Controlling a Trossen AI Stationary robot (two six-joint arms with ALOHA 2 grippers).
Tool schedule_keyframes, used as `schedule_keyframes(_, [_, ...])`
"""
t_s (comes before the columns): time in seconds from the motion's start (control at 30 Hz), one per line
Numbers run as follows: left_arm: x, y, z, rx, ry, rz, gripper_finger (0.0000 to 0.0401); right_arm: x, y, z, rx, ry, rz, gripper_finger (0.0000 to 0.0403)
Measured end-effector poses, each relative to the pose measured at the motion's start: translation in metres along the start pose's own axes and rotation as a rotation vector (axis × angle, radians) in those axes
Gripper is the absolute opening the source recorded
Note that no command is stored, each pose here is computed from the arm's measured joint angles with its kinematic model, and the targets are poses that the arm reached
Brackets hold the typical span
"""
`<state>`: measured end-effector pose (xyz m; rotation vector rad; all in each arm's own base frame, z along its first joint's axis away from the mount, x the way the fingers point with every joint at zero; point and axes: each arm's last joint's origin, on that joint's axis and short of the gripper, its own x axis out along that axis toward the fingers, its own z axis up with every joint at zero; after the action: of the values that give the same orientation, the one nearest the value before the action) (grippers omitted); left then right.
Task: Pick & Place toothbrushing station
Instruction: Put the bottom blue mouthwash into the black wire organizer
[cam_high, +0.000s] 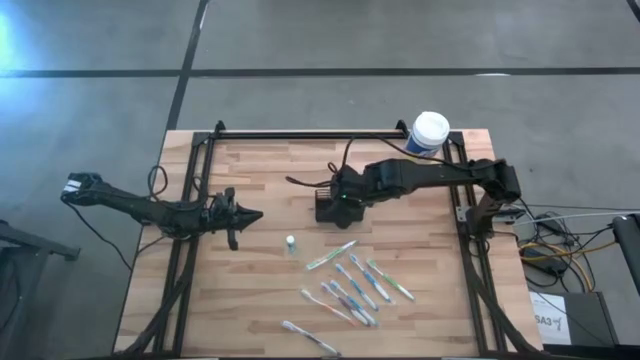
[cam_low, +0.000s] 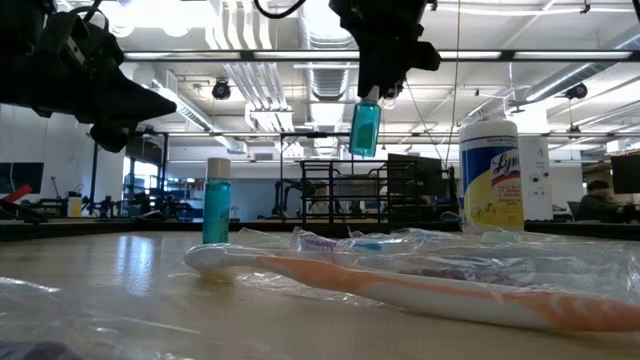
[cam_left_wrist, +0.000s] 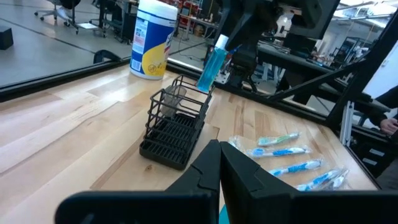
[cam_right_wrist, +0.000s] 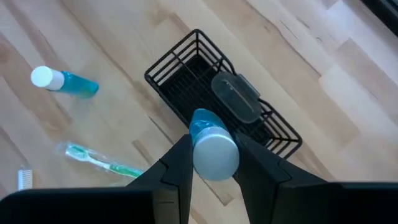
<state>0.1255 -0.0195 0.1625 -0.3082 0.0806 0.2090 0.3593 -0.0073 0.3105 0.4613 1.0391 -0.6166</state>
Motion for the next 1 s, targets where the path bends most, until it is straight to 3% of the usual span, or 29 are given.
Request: schedule_keyframes(1.0, [0.000,0.001,-0.003,0.013,0.025,0.009,0.0007,0.005,-0.012,0.018,0.085,0.011,0.045,0.0091])
